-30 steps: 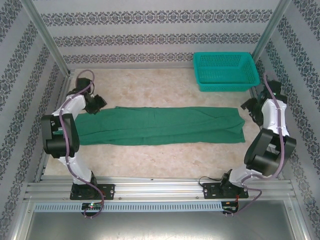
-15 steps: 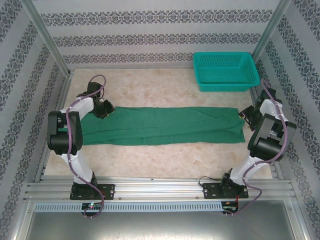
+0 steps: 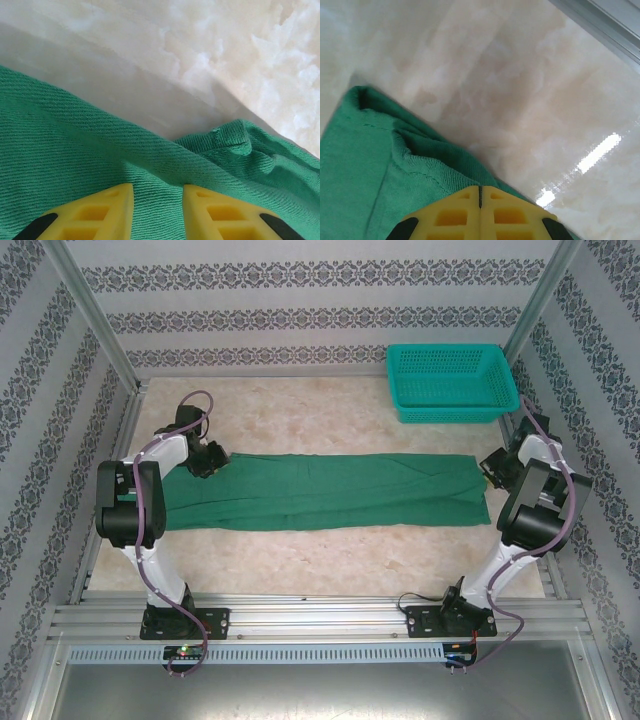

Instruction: Roll up the long pants

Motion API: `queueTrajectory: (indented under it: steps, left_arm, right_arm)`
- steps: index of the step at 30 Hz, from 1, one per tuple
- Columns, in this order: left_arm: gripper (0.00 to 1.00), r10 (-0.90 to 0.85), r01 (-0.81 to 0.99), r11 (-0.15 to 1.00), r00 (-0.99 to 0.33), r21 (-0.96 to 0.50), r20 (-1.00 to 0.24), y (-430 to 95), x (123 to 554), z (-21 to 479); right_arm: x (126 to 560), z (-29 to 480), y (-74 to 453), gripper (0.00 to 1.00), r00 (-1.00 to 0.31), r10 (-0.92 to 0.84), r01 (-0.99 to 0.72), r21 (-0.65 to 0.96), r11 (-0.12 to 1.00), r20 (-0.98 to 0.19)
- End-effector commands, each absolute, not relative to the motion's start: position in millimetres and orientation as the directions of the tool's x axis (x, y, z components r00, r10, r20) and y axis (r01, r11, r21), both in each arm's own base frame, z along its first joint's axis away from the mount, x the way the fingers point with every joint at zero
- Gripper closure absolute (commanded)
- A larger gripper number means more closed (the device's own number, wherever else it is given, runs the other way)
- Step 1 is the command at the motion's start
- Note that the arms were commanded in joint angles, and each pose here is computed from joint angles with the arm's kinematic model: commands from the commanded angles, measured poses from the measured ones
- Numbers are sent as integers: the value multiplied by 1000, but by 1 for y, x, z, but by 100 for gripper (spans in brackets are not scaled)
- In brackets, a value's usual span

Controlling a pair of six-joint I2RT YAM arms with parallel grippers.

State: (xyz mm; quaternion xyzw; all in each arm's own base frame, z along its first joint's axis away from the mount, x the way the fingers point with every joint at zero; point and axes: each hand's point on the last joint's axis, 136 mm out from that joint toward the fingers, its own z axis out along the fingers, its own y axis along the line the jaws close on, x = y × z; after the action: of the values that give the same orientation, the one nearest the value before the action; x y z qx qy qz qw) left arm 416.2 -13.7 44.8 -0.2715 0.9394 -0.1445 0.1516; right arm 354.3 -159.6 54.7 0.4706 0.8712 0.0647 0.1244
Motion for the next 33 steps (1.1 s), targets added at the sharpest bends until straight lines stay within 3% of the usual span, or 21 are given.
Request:
queueTrajectory:
  steps: [1,8,15,22,29,30,32,33]
  left_arm:
    - [69,-531,-443,828,-816,-343,-228,-14,421,50]
    - [69,-533,-431,825,-808,-366,-252,-16,422,64]
    - [70,-538,-425,820,-801,-382,-264,-17,423,74]
    - [70,-542,-431,821,-797,-375,-268,-16,419,76]
    - [69,-530,-424,829,-802,-364,-274,-15,421,78]
    - [69,-530,-425,830,-803,-363,-273,-14,421,77]
    - [69,-530,-425,830,-802,-361,-275,-14,422,76]
    - [69,-531,-426,830,-803,-360,-271,-14,423,75]
  right_arm:
    - [368,108,-153,100,-512,812,763,286,580,-281]
    - [351,140,-129,100,-601,695,664,237,709,-395]
    - [351,146,-115,100,-673,628,595,218,774,-391]
    - [282,128,-76,100,-802,543,560,1,828,-249]
    - [203,88,-3,98,-912,394,387,-82,919,111]
    - [194,85,2,93,-918,371,361,-92,928,142]
    - [197,101,-5,46,-929,365,353,-147,924,67]
    - [201,110,-10,32,-925,378,369,-157,916,30]
